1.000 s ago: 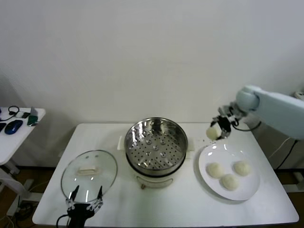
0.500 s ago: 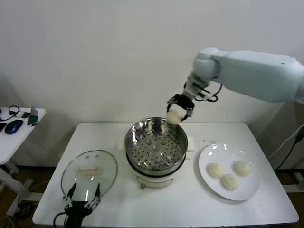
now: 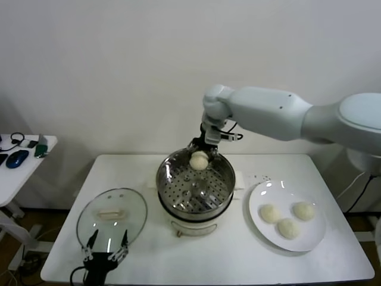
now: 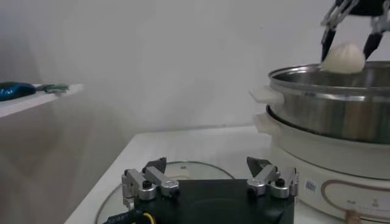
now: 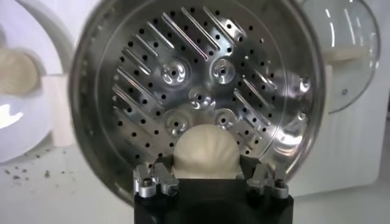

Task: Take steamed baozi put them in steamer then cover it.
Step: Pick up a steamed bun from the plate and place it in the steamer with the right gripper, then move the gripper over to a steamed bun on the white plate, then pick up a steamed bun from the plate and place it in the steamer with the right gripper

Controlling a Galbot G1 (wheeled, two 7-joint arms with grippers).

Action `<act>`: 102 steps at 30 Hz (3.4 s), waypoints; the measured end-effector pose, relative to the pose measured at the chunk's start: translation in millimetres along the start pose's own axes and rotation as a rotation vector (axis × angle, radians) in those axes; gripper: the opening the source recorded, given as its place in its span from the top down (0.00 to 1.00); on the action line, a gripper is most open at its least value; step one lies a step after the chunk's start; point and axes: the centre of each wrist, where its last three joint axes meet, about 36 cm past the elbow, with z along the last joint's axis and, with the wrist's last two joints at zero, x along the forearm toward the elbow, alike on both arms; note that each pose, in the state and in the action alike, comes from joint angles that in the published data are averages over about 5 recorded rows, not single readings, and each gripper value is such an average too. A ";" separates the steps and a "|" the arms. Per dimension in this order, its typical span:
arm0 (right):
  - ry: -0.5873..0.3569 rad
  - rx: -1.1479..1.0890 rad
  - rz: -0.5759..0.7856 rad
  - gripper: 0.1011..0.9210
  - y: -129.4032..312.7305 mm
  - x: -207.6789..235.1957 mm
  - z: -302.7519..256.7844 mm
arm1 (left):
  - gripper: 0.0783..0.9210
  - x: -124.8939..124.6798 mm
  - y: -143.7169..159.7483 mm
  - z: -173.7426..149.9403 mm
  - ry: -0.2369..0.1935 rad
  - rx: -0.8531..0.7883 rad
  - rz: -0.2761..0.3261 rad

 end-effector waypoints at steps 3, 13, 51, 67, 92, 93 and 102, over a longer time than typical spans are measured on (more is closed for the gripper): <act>-0.006 0.008 -0.004 0.24 -0.9 -12.3 2.5 | 0.12 -0.4 -0.3 0.4 0.001 0.000 0.001; -0.023 0.018 -0.009 0.21 -2.6 -33.2 9.3 | 0.12 -1.1 -0.9 0.7 0.000 0.002 -0.001; 0.052 -1.403 0.008 0.12 285.1 88.7 -85.8 | 0.12 -4.0 -8.7 -4.0 -0.017 -0.004 0.013; 0.073 -1.523 -0.102 0.12 303.9 -25.9 -114.5 | 0.12 0.4 -9.2 4.9 0.001 -0.001 -0.003; 0.091 -1.509 -0.140 0.25 300.0 -103.7 -115.5 | 0.12 1.5 -8.2 8.6 0.009 0.006 -0.015; 0.092 -1.506 -0.140 0.26 299.6 -103.3 -114.8 | 0.12 1.4 -8.7 8.5 0.009 0.007 -0.014; 0.098 -1.476 -0.127 0.27 289.5 -81.1 -99.0 | 0.12 0.8 -9.8 6.4 0.006 0.011 -0.018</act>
